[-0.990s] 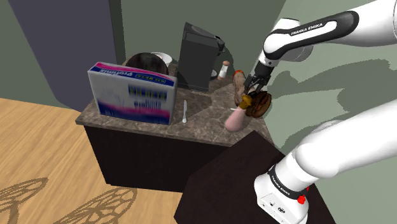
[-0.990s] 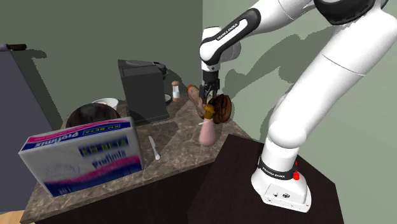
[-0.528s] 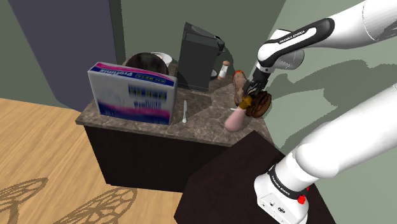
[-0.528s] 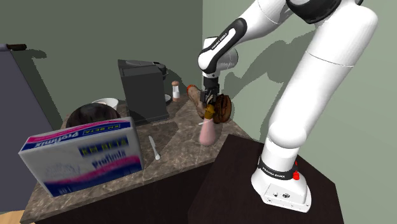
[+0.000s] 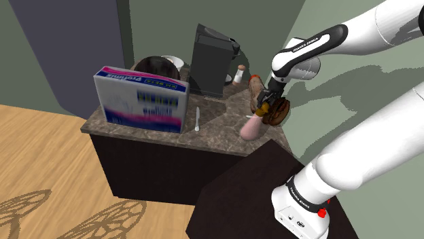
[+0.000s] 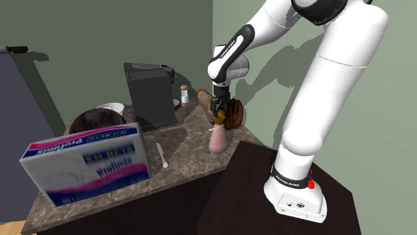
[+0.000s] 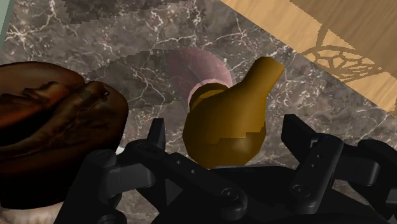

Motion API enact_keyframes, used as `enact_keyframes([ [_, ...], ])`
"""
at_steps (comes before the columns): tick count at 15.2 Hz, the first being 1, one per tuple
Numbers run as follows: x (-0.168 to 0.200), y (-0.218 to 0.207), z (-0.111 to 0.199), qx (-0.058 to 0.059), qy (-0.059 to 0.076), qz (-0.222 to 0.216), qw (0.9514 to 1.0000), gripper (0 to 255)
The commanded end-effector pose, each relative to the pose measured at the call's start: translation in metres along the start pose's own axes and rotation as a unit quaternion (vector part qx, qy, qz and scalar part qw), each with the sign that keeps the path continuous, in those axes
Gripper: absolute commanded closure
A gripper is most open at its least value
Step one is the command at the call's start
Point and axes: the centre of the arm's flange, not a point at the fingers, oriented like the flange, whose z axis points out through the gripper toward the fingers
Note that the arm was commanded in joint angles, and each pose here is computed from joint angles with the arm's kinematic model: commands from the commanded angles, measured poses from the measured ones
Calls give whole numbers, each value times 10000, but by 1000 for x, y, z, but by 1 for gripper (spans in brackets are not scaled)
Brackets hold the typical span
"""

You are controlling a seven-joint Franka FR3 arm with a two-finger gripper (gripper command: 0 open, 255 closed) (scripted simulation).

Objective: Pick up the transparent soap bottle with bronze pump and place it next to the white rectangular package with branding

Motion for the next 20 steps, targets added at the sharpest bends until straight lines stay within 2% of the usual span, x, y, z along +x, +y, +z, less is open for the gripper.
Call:
enact_keyframes([
  [1, 0, 0, 0, 0, 1, 0, 10000, 0],
  [3, 0, 0, 0, 0, 0, 0, 10000, 0],
  [4, 0, 0, 0, 0, 0, 0, 10000, 255],
  [13, 0, 0, 0, 0, 1, 0, 10000, 255],
  [20, 0, -1, -37, 0, 1, 0, 10000, 255],
])
